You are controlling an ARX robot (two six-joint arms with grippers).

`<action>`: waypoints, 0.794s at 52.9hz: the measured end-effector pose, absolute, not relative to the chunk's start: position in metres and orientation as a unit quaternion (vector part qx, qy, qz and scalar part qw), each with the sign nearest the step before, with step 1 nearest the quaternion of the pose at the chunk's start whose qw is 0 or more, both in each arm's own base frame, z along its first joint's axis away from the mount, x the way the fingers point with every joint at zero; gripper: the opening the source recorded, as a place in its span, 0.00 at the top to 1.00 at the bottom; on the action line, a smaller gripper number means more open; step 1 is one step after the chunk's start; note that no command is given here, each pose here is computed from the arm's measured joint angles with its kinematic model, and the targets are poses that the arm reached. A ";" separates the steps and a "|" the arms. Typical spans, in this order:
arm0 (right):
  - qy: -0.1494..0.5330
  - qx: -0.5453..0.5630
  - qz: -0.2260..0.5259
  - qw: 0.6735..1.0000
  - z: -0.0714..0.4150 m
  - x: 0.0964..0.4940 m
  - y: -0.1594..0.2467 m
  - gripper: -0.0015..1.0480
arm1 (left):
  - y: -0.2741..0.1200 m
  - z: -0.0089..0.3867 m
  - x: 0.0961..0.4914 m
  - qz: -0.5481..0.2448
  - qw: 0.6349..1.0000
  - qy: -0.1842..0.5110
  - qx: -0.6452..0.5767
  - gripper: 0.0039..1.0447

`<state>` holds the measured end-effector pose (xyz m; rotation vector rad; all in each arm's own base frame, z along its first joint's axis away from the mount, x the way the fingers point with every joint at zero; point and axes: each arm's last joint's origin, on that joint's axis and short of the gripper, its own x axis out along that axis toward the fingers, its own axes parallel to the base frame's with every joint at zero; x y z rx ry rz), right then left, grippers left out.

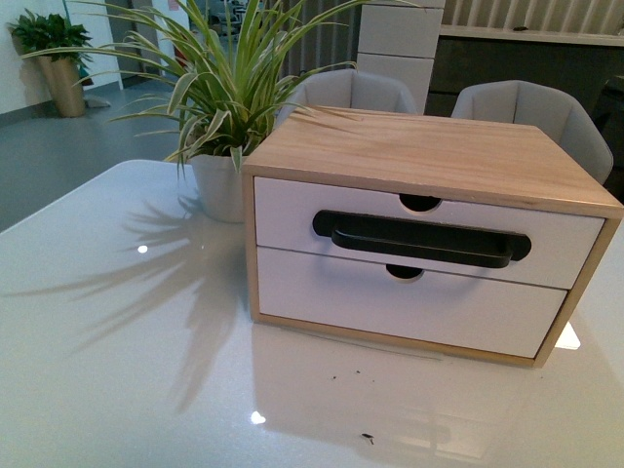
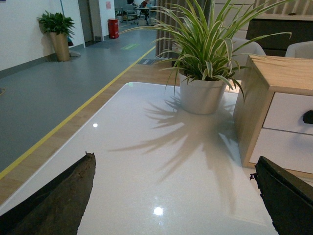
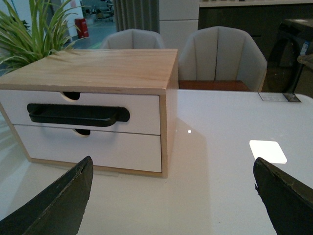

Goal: Pull drawer

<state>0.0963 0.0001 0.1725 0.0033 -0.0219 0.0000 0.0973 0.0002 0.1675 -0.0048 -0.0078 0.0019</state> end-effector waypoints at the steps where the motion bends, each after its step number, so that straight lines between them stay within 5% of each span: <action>1: -0.011 0.002 0.000 1.000 0.172 0.096 0.000 0.09 | 0.000 0.168 0.097 0.001 1.000 -0.004 -0.002 0.07; 42: -0.011 0.001 0.000 1.000 0.172 0.096 0.000 0.09 | 0.000 0.168 0.097 0.001 1.000 -0.004 -0.002 0.07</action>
